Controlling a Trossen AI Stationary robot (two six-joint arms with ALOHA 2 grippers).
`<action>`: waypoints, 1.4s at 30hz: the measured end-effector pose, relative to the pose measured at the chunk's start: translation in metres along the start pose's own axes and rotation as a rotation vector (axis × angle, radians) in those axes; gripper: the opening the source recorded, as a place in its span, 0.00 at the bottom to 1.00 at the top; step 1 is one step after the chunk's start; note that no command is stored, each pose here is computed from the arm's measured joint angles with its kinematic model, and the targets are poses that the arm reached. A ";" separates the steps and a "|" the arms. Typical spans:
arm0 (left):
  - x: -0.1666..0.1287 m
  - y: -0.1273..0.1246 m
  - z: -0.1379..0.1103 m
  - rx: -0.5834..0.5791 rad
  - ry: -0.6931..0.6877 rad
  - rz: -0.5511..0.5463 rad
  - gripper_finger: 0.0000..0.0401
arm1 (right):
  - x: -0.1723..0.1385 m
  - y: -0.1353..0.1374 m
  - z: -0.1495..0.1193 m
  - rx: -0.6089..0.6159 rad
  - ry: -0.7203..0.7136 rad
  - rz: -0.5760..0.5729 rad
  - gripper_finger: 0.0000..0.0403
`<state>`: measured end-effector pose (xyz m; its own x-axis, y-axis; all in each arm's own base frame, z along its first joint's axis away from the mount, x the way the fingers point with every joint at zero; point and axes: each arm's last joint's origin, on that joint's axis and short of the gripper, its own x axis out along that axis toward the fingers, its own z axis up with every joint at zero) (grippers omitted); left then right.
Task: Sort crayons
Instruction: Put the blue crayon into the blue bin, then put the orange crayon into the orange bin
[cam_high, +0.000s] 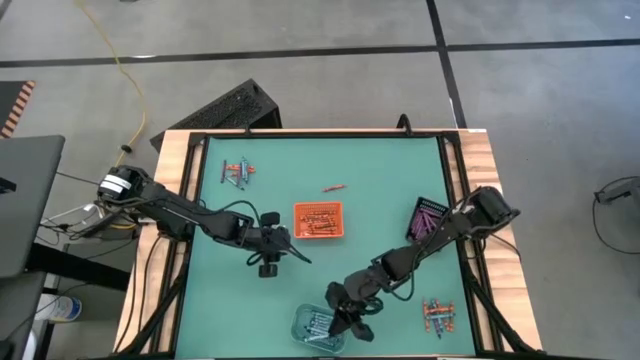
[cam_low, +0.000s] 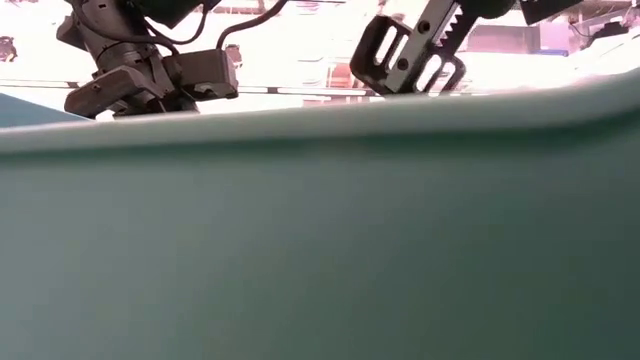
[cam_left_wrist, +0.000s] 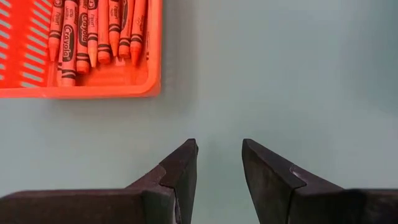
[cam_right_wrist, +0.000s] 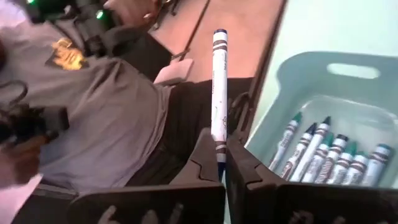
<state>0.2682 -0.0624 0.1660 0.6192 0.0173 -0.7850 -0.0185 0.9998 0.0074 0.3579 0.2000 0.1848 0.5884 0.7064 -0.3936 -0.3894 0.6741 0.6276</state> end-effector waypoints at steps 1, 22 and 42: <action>0.000 -0.001 0.000 0.003 0.000 -0.002 0.29 | -0.002 0.000 0.002 0.014 -0.003 -0.015 0.02; -0.001 -0.004 -0.001 0.008 0.004 -0.009 0.29 | -0.009 -0.013 -0.004 0.122 0.080 -0.146 0.23; -0.001 -0.006 -0.001 0.007 -0.001 -0.018 0.29 | -0.127 0.010 0.029 -0.262 0.146 -0.663 0.38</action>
<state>0.2669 -0.0682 0.1661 0.6199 -0.0006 -0.7847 -0.0023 1.0000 -0.0026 0.2998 0.1106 0.2609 0.6660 0.1403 -0.7327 -0.1509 0.9872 0.0518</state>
